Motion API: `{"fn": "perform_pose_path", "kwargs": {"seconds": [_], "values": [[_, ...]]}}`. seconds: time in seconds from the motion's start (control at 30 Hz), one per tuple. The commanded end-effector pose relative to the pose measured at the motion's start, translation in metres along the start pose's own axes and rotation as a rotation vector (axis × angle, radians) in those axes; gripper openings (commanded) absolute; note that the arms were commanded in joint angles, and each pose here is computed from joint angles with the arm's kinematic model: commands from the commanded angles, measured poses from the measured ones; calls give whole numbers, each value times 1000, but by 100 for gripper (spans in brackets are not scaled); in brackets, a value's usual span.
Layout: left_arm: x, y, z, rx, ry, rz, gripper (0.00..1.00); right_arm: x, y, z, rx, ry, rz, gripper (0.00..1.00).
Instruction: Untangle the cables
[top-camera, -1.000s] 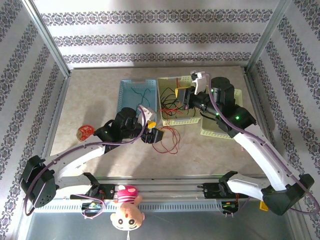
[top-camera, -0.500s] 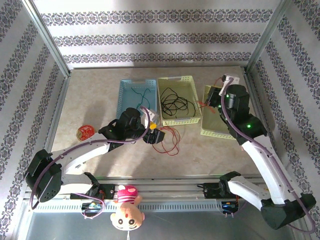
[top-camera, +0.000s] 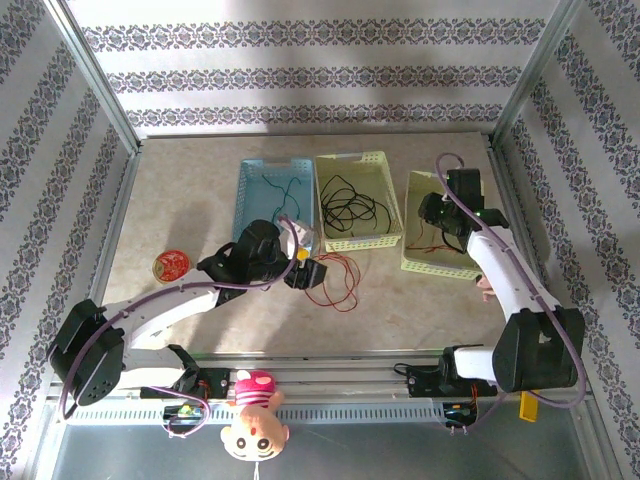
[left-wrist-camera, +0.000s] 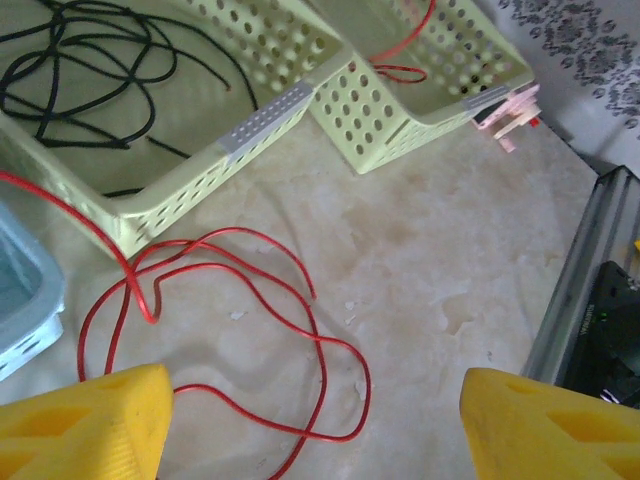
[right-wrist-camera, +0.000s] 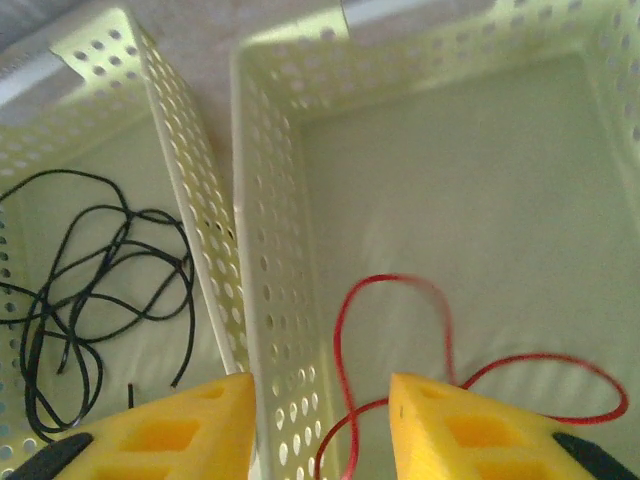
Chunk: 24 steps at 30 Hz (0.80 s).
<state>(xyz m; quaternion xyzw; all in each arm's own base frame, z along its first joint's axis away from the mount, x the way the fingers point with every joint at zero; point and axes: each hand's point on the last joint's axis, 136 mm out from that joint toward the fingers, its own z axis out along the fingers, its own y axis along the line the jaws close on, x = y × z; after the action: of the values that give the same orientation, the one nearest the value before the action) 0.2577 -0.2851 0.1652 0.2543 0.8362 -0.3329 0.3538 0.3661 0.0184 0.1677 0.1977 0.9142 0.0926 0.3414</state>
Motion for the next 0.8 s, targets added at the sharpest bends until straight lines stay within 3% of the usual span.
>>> {"fn": "perform_pose_path", "kwargs": {"seconds": [0.0, 0.1, 0.2, 0.3, 0.4, 0.53, 0.77], "values": [[-13, 4, -7, -53, -73, -10, 76, 3, -7, -8, 33, 21, 38, 43], [-14, 16, -8, -115, -93, -33, 76, 3, 0, -18, 5, 7, 32, 44], [-16, 29, -12, -189, -123, -56, 76, 20, 49, -27, -182, 50, -77, 45], [-19, 48, -18, -285, -161, -100, 77, 71, 113, -35, -410, 191, -267, 45], [-20, 64, -27, -368, -196, -146, 77, 128, 156, -43, -541, 321, -447, 44], [-23, 77, -43, -439, -246, -187, 77, 177, 190, -37, -593, 409, -556, 44], [-17, 80, -52, -444, -255, -214, 77, 201, 225, -5, -622, 479, -539, 41]]}}
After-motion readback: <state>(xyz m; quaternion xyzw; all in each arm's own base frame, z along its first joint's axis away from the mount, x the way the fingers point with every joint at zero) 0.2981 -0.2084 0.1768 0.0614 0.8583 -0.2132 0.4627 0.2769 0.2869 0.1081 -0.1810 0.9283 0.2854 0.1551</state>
